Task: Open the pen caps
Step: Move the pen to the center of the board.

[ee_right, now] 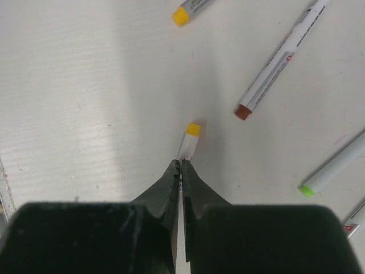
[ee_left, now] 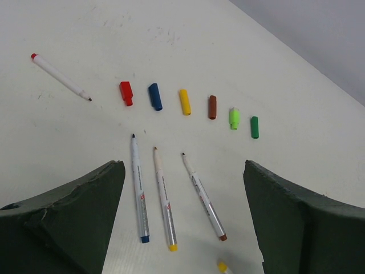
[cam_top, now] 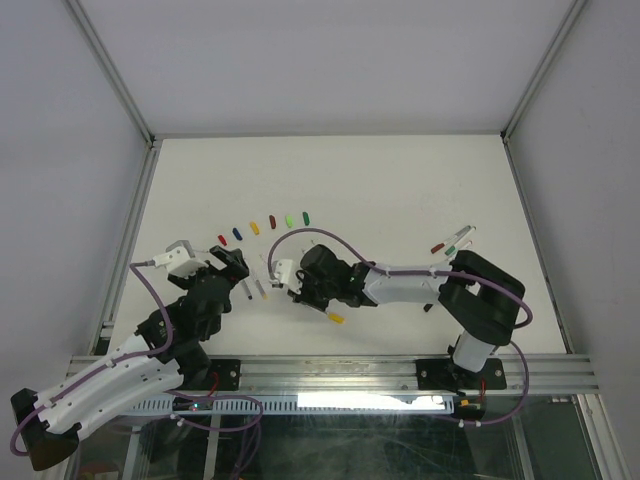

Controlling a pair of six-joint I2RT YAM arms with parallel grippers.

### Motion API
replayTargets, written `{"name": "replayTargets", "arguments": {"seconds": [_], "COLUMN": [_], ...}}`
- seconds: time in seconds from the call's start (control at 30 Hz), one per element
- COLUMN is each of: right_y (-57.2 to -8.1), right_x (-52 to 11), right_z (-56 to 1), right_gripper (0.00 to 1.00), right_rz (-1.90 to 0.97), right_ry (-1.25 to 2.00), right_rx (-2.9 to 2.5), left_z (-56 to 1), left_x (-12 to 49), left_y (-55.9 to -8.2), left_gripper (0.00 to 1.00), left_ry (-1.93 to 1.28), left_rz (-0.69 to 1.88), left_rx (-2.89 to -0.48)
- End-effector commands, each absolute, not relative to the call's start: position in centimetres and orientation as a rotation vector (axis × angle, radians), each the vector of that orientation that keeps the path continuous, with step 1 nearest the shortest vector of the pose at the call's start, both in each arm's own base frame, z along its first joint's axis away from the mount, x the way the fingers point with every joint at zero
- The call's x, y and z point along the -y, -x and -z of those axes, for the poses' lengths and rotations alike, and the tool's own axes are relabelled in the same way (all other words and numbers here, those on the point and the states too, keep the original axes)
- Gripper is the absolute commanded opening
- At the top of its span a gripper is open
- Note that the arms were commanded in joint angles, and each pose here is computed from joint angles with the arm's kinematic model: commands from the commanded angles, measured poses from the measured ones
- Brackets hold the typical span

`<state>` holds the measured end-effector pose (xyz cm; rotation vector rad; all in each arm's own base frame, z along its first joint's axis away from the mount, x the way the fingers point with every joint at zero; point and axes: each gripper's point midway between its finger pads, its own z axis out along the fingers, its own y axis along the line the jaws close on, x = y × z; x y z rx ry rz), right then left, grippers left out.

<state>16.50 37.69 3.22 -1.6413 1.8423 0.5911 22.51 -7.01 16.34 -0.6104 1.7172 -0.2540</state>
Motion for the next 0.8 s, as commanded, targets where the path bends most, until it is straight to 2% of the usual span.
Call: {"name": "replayTargets", "arguments": {"seconds": [0.0, 0.23, 0.47, 0.63, 0.77], "right_y": [-16.2, -16.7, -15.9, -15.9, -15.1], "right_x": [-35.1, -34.1, -31.6, -29.8, -27.6], "right_z": [-3.0, -4.3, -1.1, -0.1, 0.4], "right_gripper": [0.09, 0.27, 0.28, 0.2, 0.01], "right_rz": [-0.604, -0.646, -0.544, -0.421, -0.357], "right_ry": [1.688, 1.674, 1.737, 1.775, 1.858], "right_rx": [-1.899, -1.924, -2.078, -2.144, -2.174], "left_z": [-18.7, -19.1, -19.4, -19.7, -20.1], "left_x": [7.2, 8.1, 9.0, 9.1, 9.2], "left_y": [-22.8, -23.0, -23.1, -23.1, -23.1], "left_gripper": [0.87, 0.87, 0.87, 0.87, 0.86], "left_ry": [0.639, 0.614, 0.583, 0.575, 0.571], "left_rz": [0.303, 0.354, 0.397, 0.41, 0.422], "left_rx": [-1.67, -1.676, -1.675, -1.671, -1.662]}}
